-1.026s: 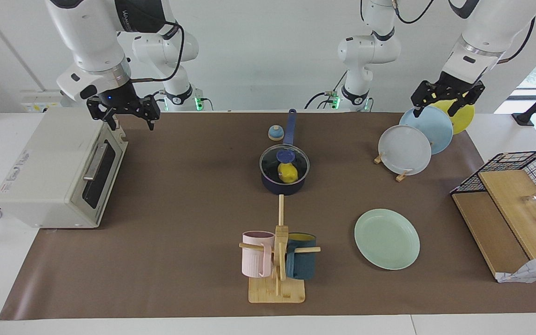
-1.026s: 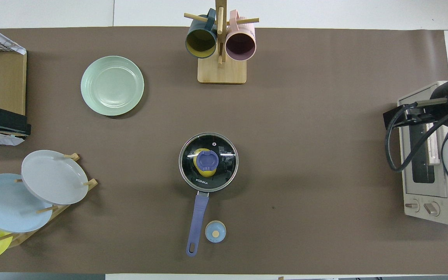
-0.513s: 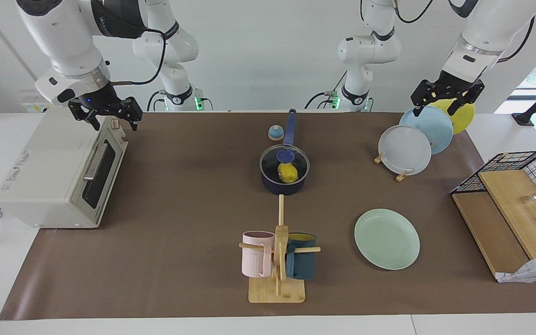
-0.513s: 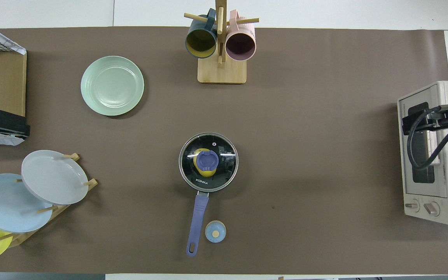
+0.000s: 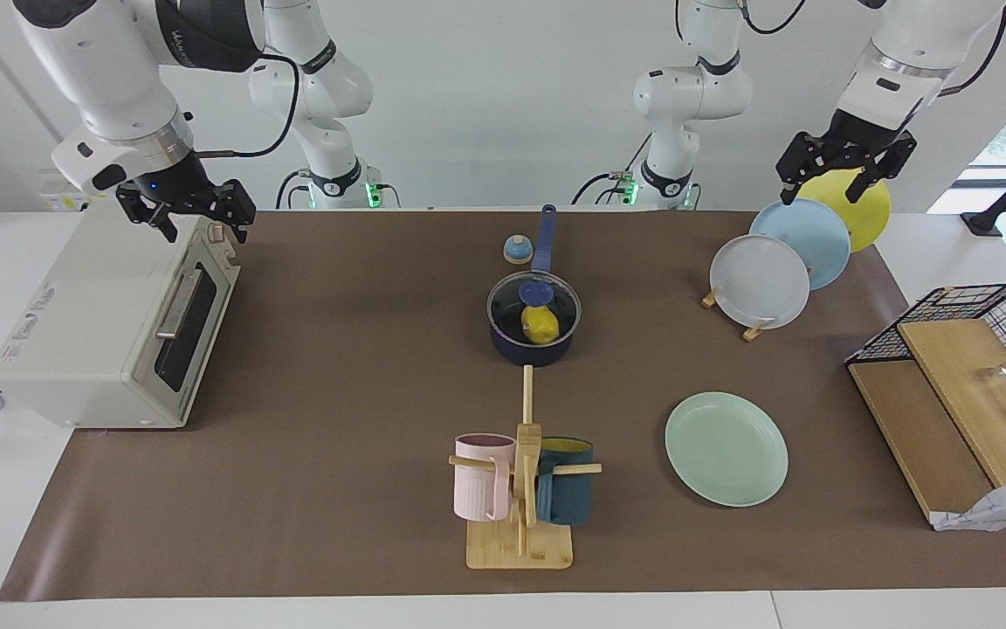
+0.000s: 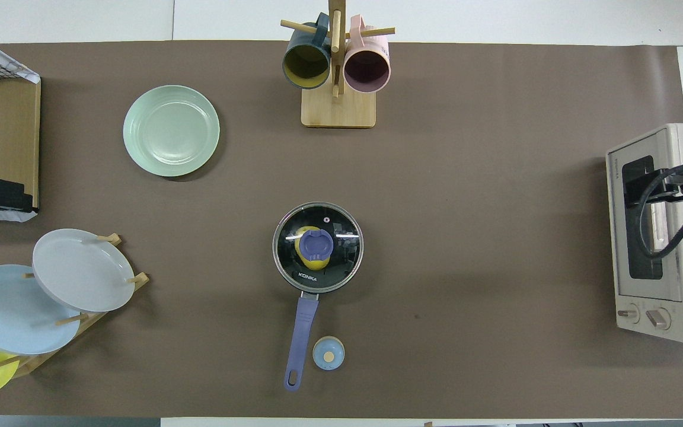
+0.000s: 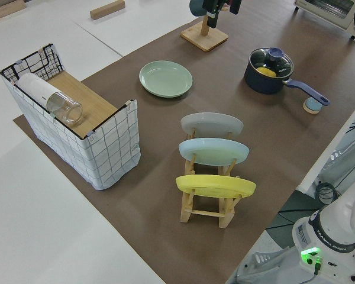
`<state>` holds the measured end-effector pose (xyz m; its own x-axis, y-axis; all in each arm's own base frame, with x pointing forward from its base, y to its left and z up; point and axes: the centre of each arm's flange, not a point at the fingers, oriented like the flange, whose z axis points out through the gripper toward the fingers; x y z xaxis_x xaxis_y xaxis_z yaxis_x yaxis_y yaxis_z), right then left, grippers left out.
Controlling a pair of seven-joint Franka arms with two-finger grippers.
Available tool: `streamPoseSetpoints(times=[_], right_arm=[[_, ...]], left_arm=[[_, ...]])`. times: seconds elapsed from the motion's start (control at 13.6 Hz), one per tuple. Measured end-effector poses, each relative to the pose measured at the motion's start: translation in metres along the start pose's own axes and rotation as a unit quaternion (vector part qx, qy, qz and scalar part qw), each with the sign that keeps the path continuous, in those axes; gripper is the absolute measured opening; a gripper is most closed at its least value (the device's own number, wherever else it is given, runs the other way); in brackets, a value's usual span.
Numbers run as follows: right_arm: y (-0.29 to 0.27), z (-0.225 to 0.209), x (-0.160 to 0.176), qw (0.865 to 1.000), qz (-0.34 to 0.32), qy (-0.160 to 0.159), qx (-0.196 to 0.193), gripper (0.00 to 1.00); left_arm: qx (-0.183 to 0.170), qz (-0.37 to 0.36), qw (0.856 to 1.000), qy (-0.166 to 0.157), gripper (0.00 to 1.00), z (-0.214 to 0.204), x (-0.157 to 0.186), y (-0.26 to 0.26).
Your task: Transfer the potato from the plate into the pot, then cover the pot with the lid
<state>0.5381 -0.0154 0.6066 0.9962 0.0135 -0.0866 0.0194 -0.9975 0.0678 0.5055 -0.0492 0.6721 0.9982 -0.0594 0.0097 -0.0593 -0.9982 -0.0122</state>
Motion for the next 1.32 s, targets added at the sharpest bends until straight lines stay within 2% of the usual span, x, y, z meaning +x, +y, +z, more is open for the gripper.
streamPoseSetpoints(times=[0.37, 1.32], right_arm=[[0.007, -0.005, -0.004, 1.0, 0.007, 0.005, 0.006, 1.0], [-0.005, -0.01, -0.005, 1.0, -0.001, 0.01, 0.025, 1.0]], left_arm=[[0.001, 0.001, 1.0, -0.022, 1.0, 0.031, -0.003, 0.001], [-0.008, -0.002, 1.0, -0.02, 1.0, 0.028, -0.005, 0.0]])
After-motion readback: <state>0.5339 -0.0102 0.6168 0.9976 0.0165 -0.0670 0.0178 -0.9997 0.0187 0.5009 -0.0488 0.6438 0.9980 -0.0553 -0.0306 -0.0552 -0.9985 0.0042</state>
